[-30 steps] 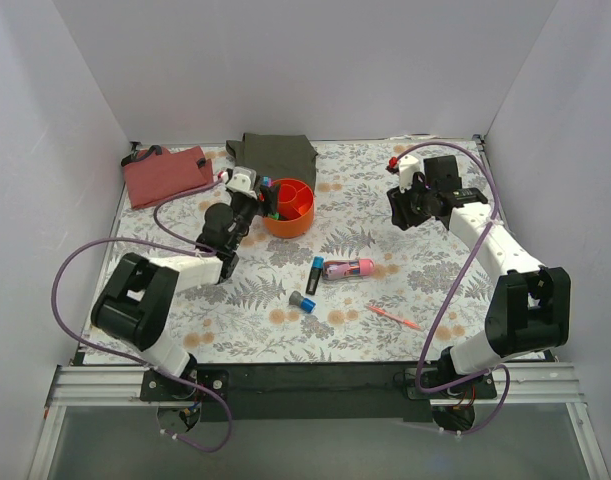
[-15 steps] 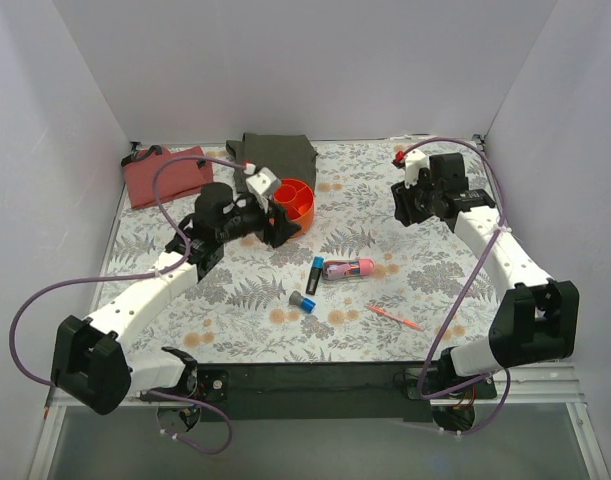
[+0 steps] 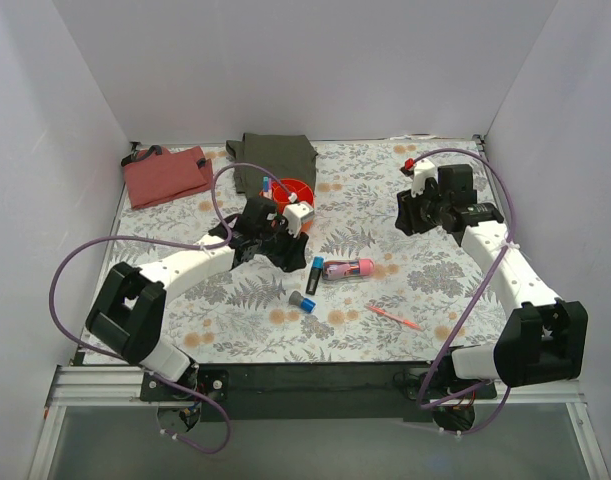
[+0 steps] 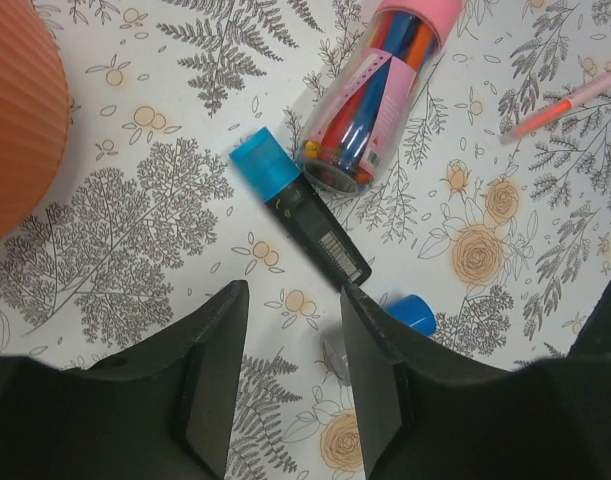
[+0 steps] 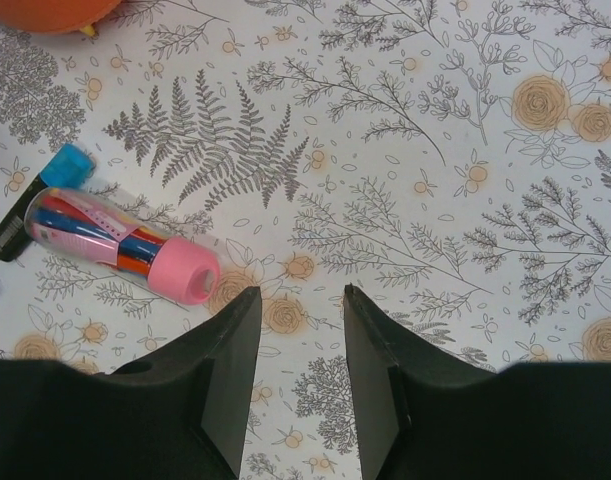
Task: Sort the stationery into containers
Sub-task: Pick up the pen from the center of the board.
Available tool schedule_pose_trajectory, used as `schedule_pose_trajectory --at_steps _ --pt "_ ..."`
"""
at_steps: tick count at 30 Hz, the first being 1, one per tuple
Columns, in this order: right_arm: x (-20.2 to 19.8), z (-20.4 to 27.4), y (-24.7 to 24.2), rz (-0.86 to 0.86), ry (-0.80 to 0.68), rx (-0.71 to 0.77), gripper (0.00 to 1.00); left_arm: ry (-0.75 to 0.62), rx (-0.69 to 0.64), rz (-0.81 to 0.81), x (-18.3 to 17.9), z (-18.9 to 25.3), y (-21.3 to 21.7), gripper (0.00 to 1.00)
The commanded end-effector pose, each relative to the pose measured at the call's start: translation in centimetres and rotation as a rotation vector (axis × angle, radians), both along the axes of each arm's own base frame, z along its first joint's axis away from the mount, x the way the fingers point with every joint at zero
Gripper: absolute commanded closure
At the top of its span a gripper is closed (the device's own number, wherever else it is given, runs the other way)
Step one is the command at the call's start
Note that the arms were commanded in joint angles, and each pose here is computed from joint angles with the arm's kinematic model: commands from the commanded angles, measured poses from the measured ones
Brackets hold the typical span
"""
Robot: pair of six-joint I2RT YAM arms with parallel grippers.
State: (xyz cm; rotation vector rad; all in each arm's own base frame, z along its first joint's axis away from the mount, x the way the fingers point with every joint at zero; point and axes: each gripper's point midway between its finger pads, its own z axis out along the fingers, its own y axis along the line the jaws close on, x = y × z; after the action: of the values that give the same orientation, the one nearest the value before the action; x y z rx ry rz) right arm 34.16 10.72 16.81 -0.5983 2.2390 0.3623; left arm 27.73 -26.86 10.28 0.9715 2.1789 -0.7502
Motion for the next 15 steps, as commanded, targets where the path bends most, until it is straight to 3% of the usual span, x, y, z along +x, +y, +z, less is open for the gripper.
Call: schedule_pose_trajectory --at_steps 1,15 --pt "0.1 1.7 0.6 0.032 -0.071 0.037 0.53 -0.054 0.03 -0.02 1.1 0.7 -1.5 0.58" --pt "1.8 2.1 0.0 0.025 -0.079 0.04 0.52 -0.053 0.13 -0.039 3.1 -3.4 -4.4 0.6"
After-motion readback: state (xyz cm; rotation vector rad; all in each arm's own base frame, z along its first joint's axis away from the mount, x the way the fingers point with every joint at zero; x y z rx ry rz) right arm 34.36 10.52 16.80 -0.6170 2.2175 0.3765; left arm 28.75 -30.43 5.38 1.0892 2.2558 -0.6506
